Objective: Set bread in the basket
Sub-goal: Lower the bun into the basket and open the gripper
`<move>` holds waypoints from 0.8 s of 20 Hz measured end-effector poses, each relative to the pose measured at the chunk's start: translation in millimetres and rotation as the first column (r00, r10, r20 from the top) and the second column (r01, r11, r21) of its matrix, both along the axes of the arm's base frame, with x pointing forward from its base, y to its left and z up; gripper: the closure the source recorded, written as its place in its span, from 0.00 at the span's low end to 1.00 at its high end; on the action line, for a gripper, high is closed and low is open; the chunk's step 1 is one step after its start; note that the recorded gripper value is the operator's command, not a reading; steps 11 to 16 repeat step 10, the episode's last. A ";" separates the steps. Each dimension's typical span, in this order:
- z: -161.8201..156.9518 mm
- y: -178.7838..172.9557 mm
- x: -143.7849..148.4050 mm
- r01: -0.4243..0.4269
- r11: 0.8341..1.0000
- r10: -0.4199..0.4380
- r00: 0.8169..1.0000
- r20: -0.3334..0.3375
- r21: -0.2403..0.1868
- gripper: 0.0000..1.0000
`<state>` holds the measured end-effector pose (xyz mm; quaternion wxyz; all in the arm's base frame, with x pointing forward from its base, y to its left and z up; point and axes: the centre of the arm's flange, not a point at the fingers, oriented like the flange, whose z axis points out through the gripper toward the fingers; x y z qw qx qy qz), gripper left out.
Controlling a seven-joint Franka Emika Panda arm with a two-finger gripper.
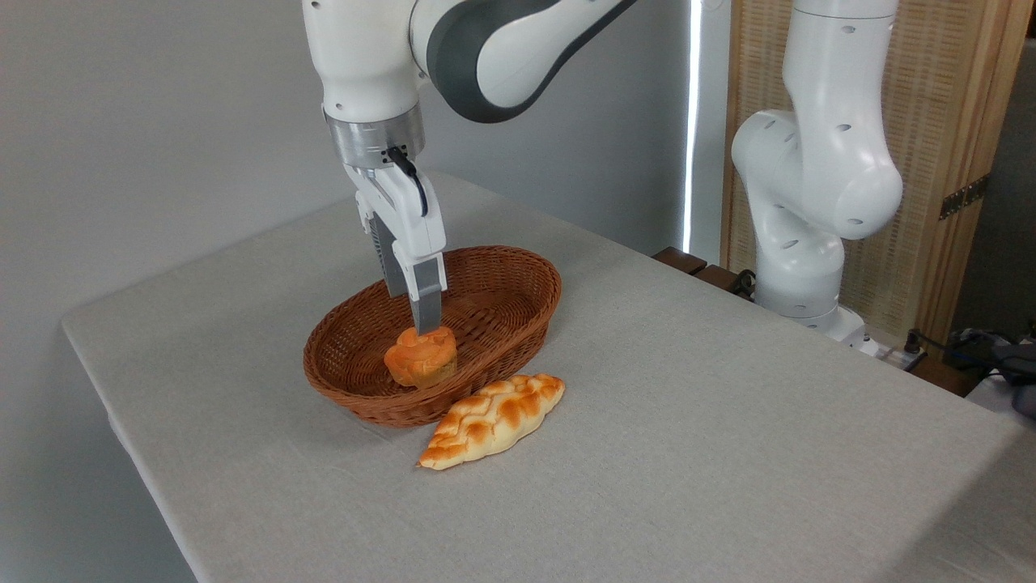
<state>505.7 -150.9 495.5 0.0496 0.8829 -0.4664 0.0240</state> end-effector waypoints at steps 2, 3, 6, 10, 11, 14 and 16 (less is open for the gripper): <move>1.9 11.7 3.8 -0.007 1.000 0.007 1.000 0.012 0.031 0.00; 3.0 21.2 6.6 -0.018 0.999 0.018 1.000 0.018 0.043 0.00; 14.5 60.2 18.5 -0.084 0.995 0.082 0.996 0.044 0.048 0.00; 22.6 94.3 25.7 -0.143 0.989 0.140 0.988 0.058 0.039 0.00; 22.6 94.3 25.7 -0.143 0.989 0.140 0.988 0.058 0.039 0.00; 22.6 94.3 25.7 -0.143 0.989 0.140 0.988 0.058 0.039 0.00; 22.6 94.3 25.7 -0.143 0.989 0.140 0.988 0.058 0.039 0.00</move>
